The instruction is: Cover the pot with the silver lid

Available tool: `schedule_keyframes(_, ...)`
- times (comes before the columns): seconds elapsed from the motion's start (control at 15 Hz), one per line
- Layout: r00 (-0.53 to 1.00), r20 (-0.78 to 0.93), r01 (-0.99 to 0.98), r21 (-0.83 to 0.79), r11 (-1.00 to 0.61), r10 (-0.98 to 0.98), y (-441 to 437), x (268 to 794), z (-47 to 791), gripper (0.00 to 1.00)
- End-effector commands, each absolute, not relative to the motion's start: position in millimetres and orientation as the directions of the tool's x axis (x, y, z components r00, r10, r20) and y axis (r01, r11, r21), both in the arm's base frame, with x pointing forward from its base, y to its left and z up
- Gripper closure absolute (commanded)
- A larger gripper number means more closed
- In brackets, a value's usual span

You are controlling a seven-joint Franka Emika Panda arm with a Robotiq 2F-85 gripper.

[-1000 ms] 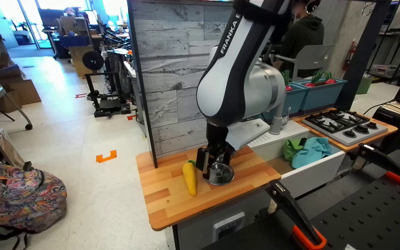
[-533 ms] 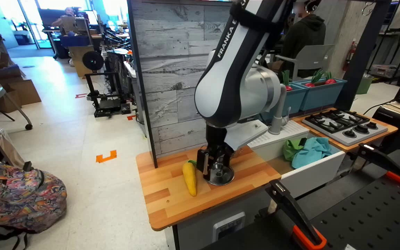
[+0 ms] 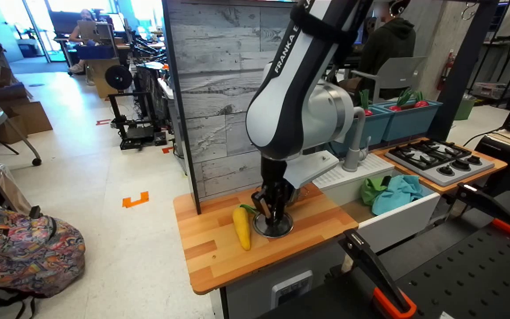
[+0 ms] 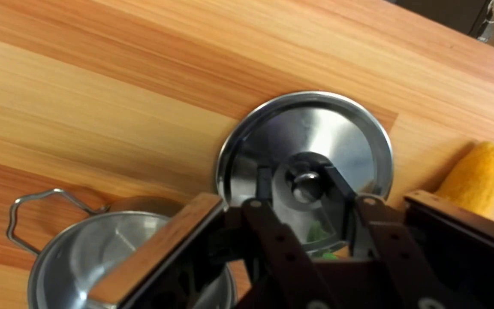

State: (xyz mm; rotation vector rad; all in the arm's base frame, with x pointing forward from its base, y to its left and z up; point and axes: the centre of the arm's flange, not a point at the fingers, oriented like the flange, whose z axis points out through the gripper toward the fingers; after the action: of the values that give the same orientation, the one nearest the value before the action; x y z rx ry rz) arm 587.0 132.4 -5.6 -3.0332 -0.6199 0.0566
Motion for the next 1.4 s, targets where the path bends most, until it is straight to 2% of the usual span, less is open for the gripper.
schedule_keyframes(0.0,0.914,-0.040,0.402,-0.043,-0.915,0.403,134.9,592.3,-4.9,0.95)
schedule_keyframes(0.07,0.914,-0.041,0.402,-0.040,-0.915,0.404,135.4,592.5,-3.6,0.94)
schedule_keyframes(0.13,0.914,-0.042,0.401,-0.036,-0.915,0.402,136.1,591.2,-2.6,0.99)
schedule_keyframes(0.27,0.914,-0.041,0.403,-0.029,-0.915,0.404,136.6,589.4,0.4,0.95)
schedule_keyframes(0.93,0.888,-0.049,0.458,0.019,-0.889,0.457,139.1,564.0,31.5,0.95)
schedule_keyframes(1.33,0.896,-0.025,0.445,0.031,-0.895,0.444,112.4,569.1,69.7,0.95)
